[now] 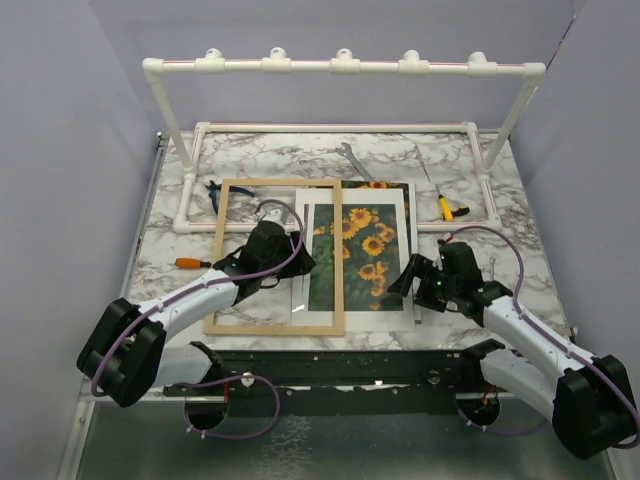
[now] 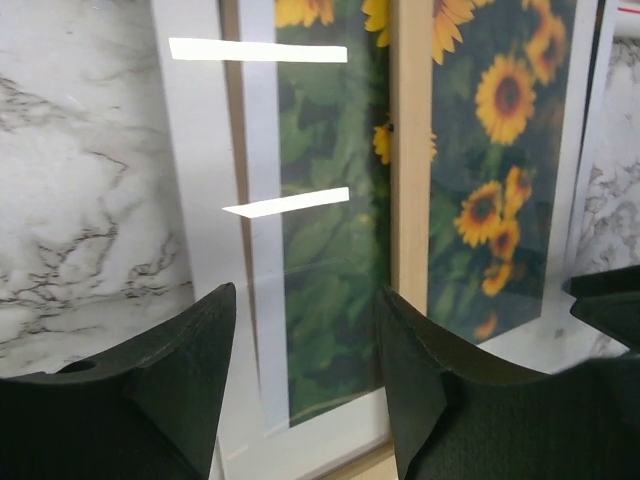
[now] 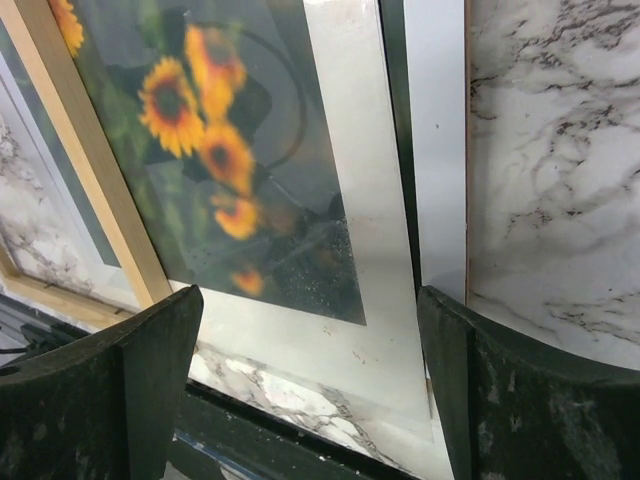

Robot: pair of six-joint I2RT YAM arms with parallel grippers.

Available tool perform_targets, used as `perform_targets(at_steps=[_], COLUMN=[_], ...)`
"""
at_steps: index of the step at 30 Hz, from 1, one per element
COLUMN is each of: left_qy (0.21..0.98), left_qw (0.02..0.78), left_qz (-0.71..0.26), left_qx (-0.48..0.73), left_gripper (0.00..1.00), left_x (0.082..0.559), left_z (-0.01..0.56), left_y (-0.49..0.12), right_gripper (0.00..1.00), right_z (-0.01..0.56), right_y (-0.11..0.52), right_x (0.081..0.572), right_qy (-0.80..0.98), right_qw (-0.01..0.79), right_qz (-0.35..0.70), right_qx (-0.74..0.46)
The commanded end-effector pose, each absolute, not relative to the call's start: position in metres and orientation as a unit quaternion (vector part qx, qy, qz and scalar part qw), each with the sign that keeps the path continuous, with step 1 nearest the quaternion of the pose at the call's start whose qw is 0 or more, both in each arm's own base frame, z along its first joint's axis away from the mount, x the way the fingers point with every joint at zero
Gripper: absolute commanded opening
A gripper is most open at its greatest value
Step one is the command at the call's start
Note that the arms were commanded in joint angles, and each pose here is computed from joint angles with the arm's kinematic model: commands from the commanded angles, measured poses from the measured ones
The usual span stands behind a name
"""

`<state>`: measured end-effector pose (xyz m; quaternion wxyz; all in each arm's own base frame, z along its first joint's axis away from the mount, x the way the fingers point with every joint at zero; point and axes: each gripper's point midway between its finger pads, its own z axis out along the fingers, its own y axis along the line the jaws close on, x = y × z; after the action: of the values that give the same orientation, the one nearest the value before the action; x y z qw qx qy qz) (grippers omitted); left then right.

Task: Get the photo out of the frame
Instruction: Remove the photo frame item from the photo frame.

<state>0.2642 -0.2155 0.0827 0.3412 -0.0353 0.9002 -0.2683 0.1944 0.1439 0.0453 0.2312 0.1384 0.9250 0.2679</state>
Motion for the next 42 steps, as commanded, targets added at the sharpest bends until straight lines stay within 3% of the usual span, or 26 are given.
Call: perform_targets(at_steps=[1, 27, 42], left_qy=[0.893, 0.903, 0.9], left_qw=[0.356, 0.34, 0.331], left_qz=[-0.273, -0.262, -0.282], left_qx=[-0.029, 0.014, 0.039], left_gripper=[0.59, 0.58, 0.42], left_x=[0.272, 0.281, 0.28], left_z=[0.096, 0.066, 0.072], left_y=[-0.236, -0.305, -0.336], right_gripper=[0.92, 0.9, 0.9], right_z=[0.051, 0.043, 0.038], right_y=[0.139, 0.162, 0.173], right_x=[0.209, 0.206, 0.202], right_qy=[0.924, 0.915, 0.91], right_qw=[0.262, 0.234, 0.212], right_qz=[0.25, 0.311, 0.341], right_qx=[0.121, 0.106, 0.098])
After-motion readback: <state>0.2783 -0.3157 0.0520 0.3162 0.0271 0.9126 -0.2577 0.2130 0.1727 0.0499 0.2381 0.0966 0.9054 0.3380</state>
